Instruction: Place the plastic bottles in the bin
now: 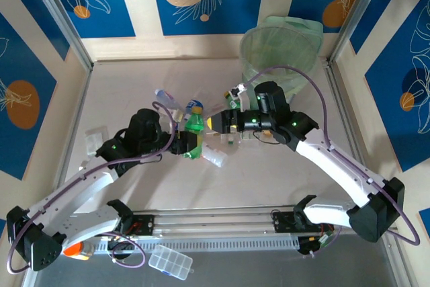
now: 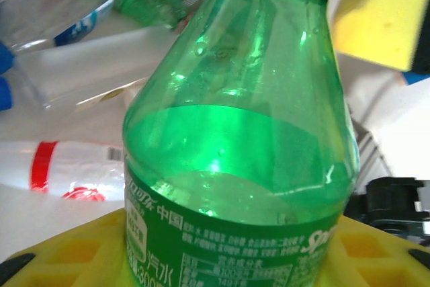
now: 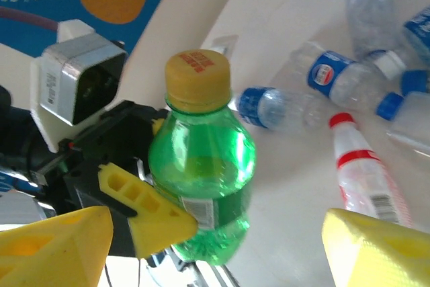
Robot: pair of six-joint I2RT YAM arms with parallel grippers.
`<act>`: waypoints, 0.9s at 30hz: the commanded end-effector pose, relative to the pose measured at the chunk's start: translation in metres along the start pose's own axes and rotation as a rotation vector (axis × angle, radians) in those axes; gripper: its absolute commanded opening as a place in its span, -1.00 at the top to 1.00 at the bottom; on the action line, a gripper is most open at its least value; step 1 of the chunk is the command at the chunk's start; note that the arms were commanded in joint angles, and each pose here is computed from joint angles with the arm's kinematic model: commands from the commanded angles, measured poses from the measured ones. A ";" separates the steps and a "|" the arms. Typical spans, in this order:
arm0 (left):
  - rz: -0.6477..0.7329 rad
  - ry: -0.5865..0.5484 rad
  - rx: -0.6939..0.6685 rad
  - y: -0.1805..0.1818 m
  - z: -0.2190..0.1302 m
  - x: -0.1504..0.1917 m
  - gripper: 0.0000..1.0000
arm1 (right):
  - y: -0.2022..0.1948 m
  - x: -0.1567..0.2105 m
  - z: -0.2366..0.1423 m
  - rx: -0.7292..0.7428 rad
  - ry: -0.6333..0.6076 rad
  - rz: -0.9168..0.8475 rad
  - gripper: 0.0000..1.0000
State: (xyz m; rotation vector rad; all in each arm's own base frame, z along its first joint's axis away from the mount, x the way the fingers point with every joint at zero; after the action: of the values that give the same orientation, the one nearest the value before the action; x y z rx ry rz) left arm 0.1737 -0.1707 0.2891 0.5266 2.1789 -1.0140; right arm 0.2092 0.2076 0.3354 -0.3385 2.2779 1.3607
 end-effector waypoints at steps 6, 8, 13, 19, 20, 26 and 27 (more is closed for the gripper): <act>0.014 -0.119 0.161 -0.017 -0.011 -0.015 0.00 | 0.009 -0.001 0.024 -0.185 0.039 0.026 -0.75; 0.019 -0.137 0.182 -0.020 -0.013 -0.017 0.00 | 0.009 0.000 0.027 -0.207 0.043 0.041 -0.74; 0.017 -0.152 0.215 -0.023 -0.013 -0.021 -0.01 | 0.007 0.005 0.033 -0.278 0.054 0.072 -0.64; 0.005 -0.144 0.233 -0.021 -0.007 -0.021 -0.01 | 0.009 0.008 0.036 -0.322 0.056 0.091 -0.39; 0.006 -0.145 0.239 -0.022 -0.007 -0.021 -0.02 | 0.009 0.008 0.036 -0.327 0.055 0.093 -0.36; 0.005 -0.137 0.259 -0.022 -0.005 -0.020 -0.08 | 0.009 0.007 0.036 -0.345 0.048 0.106 -0.15; 0.005 -0.137 0.257 -0.021 -0.005 -0.019 -0.10 | 0.010 0.006 0.036 -0.345 0.044 0.105 -0.14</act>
State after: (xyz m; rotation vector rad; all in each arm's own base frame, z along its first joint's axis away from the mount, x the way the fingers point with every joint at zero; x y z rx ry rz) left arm 0.1739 -0.1778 0.3126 0.5022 2.0018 -1.2423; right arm 0.2126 0.2388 0.3186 -0.3278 2.1587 1.7412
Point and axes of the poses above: each hand's point on the last joint's axis, 136 mm out from that joint toward the fingers, its own z axis out along the fingers, its own y axis along the line the jaws close on, x = y × z, the point moved 10 cm from there along -z, back along the fingers, and after that the axes turned 8 degrees about z, right-handed, at the moved point
